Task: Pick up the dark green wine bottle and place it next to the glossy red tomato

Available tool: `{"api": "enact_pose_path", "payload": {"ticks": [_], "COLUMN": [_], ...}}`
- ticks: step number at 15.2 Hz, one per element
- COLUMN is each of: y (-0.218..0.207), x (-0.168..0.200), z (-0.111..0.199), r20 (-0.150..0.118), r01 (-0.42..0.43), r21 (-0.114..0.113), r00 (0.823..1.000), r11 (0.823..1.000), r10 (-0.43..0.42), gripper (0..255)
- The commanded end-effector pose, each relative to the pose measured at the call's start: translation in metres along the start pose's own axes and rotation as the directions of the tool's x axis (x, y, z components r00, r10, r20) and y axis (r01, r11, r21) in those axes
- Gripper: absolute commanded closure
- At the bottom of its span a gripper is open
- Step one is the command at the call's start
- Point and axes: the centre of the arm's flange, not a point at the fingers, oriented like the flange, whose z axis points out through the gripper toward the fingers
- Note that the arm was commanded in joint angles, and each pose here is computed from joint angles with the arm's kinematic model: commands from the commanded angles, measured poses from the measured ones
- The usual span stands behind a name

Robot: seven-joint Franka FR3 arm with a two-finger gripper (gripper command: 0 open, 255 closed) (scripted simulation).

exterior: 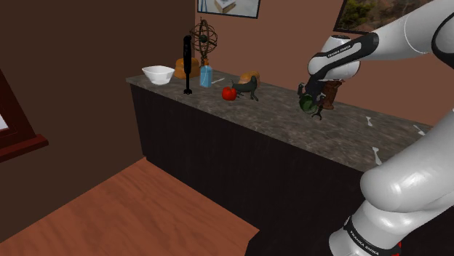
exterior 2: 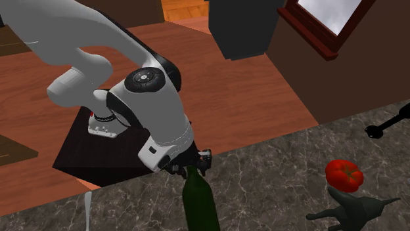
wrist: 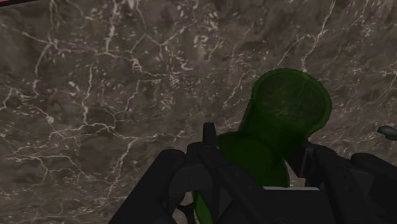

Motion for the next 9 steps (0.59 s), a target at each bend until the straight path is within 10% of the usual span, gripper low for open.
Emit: {"api": "enact_pose_path", "payload": {"ticks": [1, 9], "y": [-0.002, -0.068], "x": [0.004, 0.012], "z": [-0.011, -0.009], "r20": [0.000, 0.000], "r01": [0.000, 0.000], "r21": [0.000, 0.000], "r00": [1.000, 1.000], "r11": [1.000, 1.000], "r10": [0.000, 0.000], "gripper": [255, 255]}}
